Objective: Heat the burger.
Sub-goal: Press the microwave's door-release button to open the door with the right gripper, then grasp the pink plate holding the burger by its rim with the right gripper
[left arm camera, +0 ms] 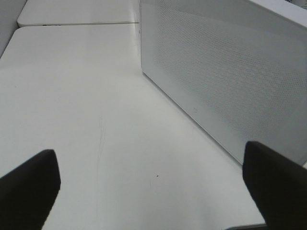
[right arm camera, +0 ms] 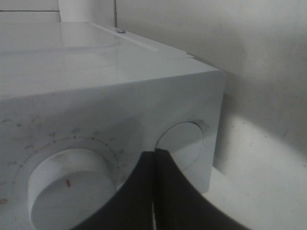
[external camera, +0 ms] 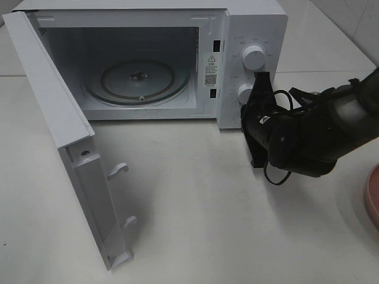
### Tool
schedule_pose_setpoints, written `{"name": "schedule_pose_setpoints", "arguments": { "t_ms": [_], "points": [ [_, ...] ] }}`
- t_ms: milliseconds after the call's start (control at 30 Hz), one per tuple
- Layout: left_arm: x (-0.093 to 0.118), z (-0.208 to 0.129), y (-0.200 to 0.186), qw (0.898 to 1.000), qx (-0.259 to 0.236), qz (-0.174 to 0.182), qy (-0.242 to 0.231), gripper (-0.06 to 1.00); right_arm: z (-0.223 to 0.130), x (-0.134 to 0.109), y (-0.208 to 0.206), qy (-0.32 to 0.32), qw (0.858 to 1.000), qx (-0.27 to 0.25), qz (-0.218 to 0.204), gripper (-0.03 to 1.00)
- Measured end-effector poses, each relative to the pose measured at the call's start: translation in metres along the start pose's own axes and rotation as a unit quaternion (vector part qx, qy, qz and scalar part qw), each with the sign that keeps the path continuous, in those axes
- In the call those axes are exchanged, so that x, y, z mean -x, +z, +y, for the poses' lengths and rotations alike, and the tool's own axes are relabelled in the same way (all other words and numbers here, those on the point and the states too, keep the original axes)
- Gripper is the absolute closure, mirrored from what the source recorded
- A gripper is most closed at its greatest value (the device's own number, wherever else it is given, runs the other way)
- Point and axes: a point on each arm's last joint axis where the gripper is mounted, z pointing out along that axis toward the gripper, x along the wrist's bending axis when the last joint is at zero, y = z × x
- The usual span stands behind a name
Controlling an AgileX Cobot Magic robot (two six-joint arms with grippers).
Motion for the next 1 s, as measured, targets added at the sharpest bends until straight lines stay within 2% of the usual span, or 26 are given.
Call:
{"name": "schedule_pose_setpoints", "arguments": {
  "t_ms": [200, 300, 600, 633, 700, 733, 767, 833, 867, 900, 933, 967, 1000],
  "points": [
    [0.0, 0.0, 0.0, 1.0, 0.0, 0.0, 0.0, -0.03, 0.006, 0.0, -0.02, -0.023, 0.999, -0.015, -0.033, 0.96],
    [0.0, 0.0, 0.0, 1.0, 0.0, 0.0, 0.0, -0.03, 0.006, -0.001, -0.024, -0.028, 0.999, -0.019, -0.037, 0.96],
    [0.0, 0.0, 0.0, 1.0, 0.0, 0.0, 0.0, -0.03, 0.001, -0.009, -0.05, -0.123, 0.985, -0.098, -0.072, 0.96],
    [0.0, 0.0, 0.0, 1.0, 0.0, 0.0, 0.0, -0.03, -0.001, -0.01, -0.054, -0.153, 0.978, -0.117, -0.08, 0.96],
    [0.0, 0.0, 0.0, 1.0, 0.0, 0.0, 0.0, -0.03, -0.002, -0.01, -0.056, -0.168, 0.974, -0.127, -0.086, 0.96],
    [0.0, 0.0, 0.0, 1.0, 0.0, 0.0, 0.0, -0.03, -0.003, -0.01, -0.06, -0.195, 0.965, -0.143, -0.099, 0.96],
    [0.0, 0.0, 0.0, 1.0, 0.0, 0.0, 0.0, -0.03, -0.003, -0.01, -0.06, -0.195, 0.965, -0.143, -0.099, 0.96],
    [0.0, 0.0, 0.0, 1.0, 0.0, 0.0, 0.0, -0.03, -0.004, -0.01, -0.066, -0.245, 0.949, -0.166, -0.114, 0.95],
    [0.0, 0.0, 0.0, 1.0, 0.0, 0.0, 0.0, -0.03, -0.004, -0.01, -0.066, -0.245, 0.949, -0.166, -0.114, 0.95],
    [0.0, 0.0, 0.0, 1.0, 0.0, 0.0, 0.0, -0.03, -0.005, -0.01, -0.071, -0.28, 0.935, -0.182, -0.124, 0.95],
    [0.0, 0.0, 0.0, 1.0, 0.0, 0.0, 0.0, -0.03, -0.005, -0.01, -0.071, -0.28, 0.935, -0.182, -0.124, 0.95],
    [0.0, 0.0, 0.0, 1.0, 0.0, 0.0, 0.0, -0.03, -0.005, -0.011, -0.074, -0.3, 0.925, -0.191, -0.13, 0.95],
    [0.0, 0.0, 0.0, 1.0, 0.0, 0.0, 0.0, -0.03, -0.006, -0.011, -0.078, -0.338, 0.905, -0.212, -0.145, 0.95]
  ]
}}
